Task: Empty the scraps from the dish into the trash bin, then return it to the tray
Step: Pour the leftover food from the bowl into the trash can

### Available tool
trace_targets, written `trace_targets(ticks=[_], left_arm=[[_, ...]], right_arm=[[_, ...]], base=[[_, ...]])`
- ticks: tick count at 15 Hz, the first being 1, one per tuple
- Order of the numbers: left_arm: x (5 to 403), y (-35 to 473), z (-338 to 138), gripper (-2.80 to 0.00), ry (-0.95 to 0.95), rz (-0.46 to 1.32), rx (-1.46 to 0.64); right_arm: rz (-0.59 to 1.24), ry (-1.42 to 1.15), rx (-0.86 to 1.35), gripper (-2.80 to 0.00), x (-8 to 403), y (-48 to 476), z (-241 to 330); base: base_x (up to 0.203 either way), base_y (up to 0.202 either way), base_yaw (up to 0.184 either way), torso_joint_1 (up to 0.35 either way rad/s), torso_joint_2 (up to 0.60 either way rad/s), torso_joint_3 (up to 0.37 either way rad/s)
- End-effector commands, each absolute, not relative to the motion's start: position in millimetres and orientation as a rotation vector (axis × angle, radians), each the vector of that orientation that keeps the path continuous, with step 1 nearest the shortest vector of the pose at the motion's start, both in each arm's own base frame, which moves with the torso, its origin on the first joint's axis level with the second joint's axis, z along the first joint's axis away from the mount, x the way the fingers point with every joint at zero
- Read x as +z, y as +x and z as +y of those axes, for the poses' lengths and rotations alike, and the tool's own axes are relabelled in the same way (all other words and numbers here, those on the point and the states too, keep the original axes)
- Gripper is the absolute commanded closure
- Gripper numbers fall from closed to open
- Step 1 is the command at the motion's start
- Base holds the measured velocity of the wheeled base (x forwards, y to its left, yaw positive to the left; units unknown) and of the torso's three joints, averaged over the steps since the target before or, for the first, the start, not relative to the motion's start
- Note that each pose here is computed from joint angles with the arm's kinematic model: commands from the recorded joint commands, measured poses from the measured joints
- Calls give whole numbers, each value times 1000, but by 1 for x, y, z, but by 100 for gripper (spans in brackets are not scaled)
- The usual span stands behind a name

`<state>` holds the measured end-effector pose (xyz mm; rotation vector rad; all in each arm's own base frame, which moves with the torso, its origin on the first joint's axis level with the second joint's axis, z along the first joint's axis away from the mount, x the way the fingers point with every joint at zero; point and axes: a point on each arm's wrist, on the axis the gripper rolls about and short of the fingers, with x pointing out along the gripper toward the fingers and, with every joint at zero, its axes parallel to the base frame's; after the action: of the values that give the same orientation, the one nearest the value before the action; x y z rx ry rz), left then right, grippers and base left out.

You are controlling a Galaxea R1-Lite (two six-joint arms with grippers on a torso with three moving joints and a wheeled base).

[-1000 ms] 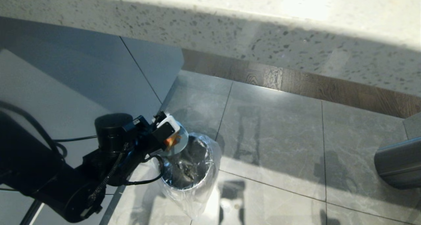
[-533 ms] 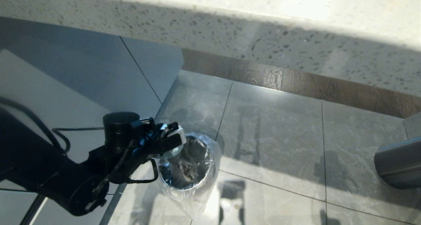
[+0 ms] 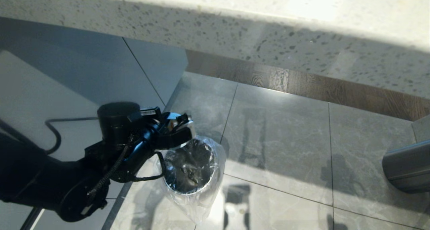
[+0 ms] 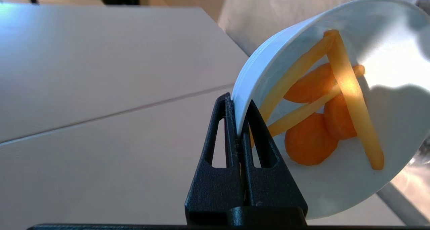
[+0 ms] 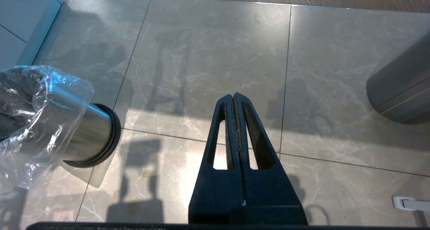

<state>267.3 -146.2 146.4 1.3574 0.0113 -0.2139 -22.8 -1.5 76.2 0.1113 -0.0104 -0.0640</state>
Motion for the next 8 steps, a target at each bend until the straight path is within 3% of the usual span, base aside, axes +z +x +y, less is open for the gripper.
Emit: trace_targets(ticks=[1, 8], left_arm=[[163, 250, -150, 0, 1337, -60, -207], [187, 220, -159, 0, 1222, -250, -113]], right_arm=[[-11, 112, -64, 0, 76, -23, -2], [-11, 112, -64, 0, 76, -23, -2]], base=[[0, 0, 0, 0, 0, 0], [0, 0, 0, 0, 0, 0]])
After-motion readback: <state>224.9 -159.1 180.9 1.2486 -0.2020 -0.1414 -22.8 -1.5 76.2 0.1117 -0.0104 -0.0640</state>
